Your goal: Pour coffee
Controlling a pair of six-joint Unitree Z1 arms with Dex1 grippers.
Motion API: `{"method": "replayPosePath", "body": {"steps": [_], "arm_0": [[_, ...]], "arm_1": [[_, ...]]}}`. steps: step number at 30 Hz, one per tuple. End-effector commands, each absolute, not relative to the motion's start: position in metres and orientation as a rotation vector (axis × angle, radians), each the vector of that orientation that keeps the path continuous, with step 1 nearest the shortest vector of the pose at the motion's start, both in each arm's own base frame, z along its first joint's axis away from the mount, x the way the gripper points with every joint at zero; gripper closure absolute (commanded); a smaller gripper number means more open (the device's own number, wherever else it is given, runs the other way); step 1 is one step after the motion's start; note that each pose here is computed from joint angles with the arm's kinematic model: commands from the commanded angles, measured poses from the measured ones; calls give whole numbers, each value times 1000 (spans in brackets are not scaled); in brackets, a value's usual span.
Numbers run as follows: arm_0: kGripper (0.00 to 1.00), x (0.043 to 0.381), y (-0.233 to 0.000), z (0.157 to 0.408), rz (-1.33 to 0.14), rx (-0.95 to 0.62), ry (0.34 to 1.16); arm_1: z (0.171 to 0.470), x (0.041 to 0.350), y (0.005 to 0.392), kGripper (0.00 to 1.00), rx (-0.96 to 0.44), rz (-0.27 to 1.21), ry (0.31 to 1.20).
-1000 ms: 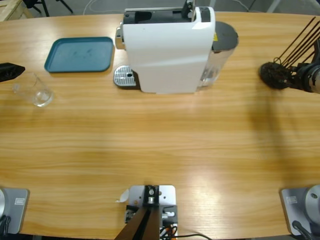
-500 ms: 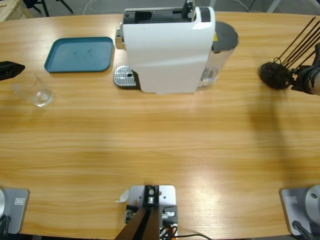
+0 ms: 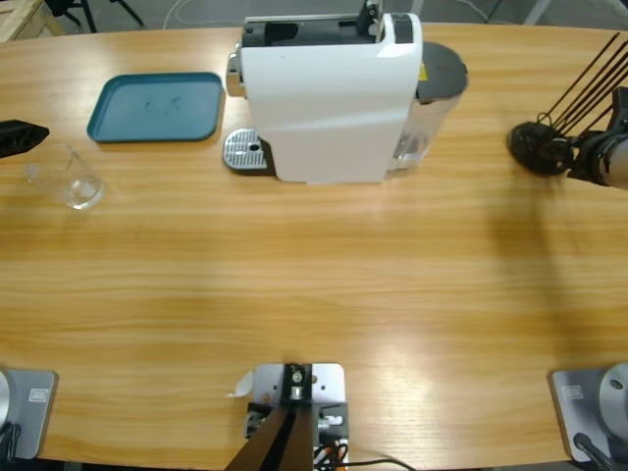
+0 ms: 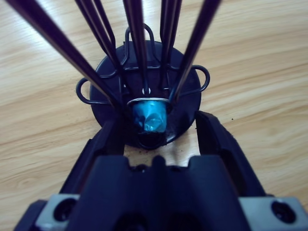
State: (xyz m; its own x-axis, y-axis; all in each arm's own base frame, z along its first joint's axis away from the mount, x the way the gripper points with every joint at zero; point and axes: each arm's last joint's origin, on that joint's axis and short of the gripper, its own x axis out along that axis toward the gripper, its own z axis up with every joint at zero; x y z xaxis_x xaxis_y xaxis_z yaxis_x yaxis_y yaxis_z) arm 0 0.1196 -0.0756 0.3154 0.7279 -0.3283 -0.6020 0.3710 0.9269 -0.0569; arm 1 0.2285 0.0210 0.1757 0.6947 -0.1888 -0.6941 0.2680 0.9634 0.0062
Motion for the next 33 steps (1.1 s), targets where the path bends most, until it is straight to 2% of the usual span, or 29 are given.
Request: {"method": "replayPosePath", "body": {"steps": [1,4,5,21,28,33], "arm_0": [[69,121,-74,302,-359,93,686],[69,121,-74,302,-359,94,686],[69,121,-74,302,-359,94,687],[69,123,-76,300,-358,98,696],[69,123,-76,300,-359,97,695],[69,122,-75,300,-359,95,695]], "arm_1": [[165,227,17,745,103,-303,790],[165,225,16,956,104,-303,783],[165,225,16,998,101,-300,781],[166,223,17,1000,76,-273,763],[192,218,18,1000,82,-218,675],[211,218,22,1000,80,-198,660]]}}
